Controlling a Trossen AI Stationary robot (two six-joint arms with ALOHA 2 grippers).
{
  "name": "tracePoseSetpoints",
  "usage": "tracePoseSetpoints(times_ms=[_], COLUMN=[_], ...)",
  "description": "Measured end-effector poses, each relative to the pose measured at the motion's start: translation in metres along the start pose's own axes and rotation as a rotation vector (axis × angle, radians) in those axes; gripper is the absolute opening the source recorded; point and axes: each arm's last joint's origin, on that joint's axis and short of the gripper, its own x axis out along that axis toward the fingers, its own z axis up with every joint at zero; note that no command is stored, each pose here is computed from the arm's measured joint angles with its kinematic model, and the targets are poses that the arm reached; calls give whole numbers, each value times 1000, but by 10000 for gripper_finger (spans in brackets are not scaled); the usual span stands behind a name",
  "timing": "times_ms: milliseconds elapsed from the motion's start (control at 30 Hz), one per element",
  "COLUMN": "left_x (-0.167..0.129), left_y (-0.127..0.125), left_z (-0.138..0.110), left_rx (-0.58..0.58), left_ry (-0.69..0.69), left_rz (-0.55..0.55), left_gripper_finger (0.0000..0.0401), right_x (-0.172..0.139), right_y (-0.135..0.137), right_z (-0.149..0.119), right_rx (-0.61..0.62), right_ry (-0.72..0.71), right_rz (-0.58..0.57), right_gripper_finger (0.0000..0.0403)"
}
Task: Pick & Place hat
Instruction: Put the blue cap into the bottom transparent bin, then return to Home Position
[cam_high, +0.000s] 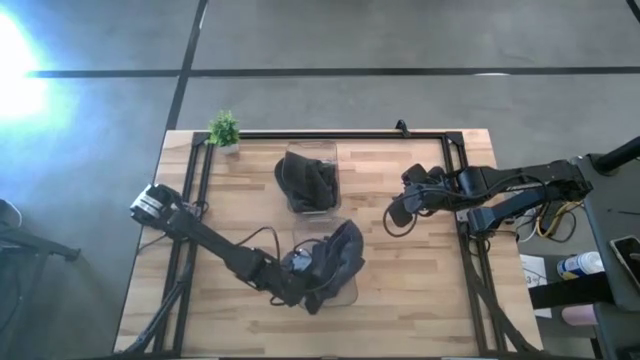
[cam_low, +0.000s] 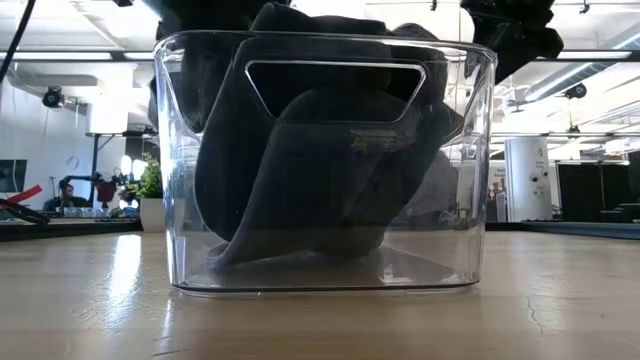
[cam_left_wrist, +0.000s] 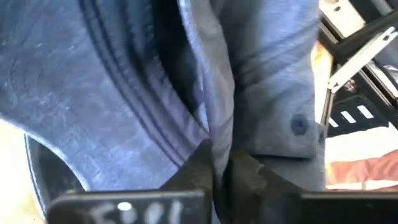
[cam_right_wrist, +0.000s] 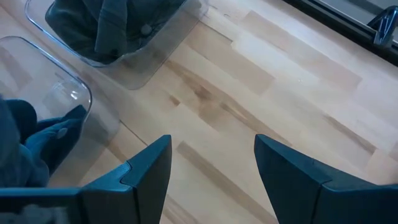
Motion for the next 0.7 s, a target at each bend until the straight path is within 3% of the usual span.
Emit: tracePoseSetpoints(times_ms=[200,367,500,700], left_x=[-7,-35,-61,-97], left_y=[5,-5,-12,-9], left_z=[-1,10,19,19], left_rx=[-62,-74,-24,2], left_ry=[32,6,-10,-54], left_rz=[59,2,-48,10], left_gripper_finger=[109,169,184,186], right_x=[0,0,1,4], right_y=[0,0,2,6], right_z=[0,0,0,-9], right_rx=[4,8,17,5], right_ry=[3,8,11,26], right_rz=[1,7,31,54], right_gripper_finger=[224,224,224,224])
